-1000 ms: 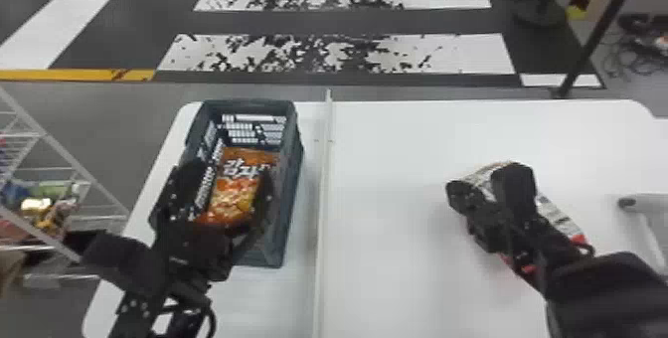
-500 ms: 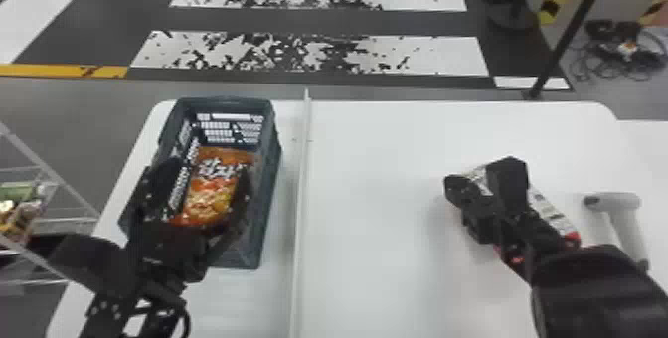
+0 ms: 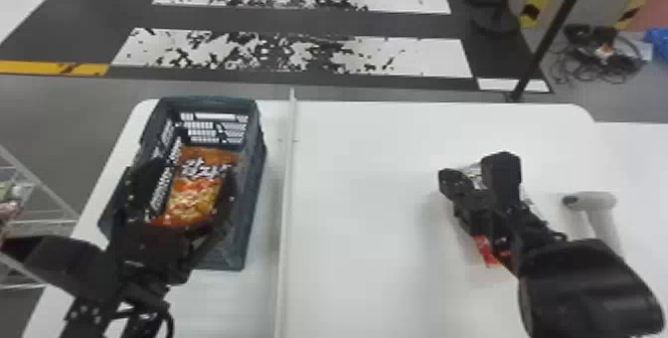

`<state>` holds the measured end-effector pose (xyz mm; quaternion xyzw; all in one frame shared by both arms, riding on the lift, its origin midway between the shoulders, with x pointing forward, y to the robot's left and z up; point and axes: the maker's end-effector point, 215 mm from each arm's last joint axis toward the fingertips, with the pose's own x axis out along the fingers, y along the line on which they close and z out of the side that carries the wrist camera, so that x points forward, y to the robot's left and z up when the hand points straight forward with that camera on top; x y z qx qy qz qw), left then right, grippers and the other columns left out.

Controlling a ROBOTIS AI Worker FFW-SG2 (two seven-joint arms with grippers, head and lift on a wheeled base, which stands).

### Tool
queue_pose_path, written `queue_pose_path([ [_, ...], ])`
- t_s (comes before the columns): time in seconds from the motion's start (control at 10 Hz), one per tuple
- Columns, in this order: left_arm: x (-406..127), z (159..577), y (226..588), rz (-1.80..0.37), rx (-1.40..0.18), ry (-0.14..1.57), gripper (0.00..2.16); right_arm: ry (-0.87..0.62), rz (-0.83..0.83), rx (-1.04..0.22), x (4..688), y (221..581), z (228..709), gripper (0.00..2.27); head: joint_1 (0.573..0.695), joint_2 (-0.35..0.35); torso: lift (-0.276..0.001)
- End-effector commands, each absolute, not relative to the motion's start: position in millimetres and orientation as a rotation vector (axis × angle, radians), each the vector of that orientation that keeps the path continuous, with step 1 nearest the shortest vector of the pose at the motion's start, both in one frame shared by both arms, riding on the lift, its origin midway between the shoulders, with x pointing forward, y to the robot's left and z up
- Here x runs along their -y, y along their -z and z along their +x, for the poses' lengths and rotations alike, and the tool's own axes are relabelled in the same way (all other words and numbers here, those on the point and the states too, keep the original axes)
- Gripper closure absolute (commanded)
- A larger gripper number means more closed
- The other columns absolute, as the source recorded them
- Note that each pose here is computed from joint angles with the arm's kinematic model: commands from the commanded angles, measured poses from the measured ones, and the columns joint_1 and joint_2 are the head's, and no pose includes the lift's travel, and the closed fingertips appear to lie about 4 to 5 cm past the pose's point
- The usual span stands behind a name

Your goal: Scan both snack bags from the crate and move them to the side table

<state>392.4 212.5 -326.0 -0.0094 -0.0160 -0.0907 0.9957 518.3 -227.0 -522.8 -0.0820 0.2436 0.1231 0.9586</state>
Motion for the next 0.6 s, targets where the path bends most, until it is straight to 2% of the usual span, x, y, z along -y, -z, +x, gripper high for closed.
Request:
queue_pose_path([
  [0.0,-212.1,392.3,326.1,-0.019,0.032,0.183,0.09,-0.240,-0.151,-0.485,227.5,520.0,523.0,2.21,0.695,-0.017,-0.075],
  [0.5,-212.3,392.4,326.9,-0.022,0.034,0.180,0.09,-0.201,-0.148,-0.479,243.6,517.0,531.6,2.21,0.695,-0.031,-0.075],
])
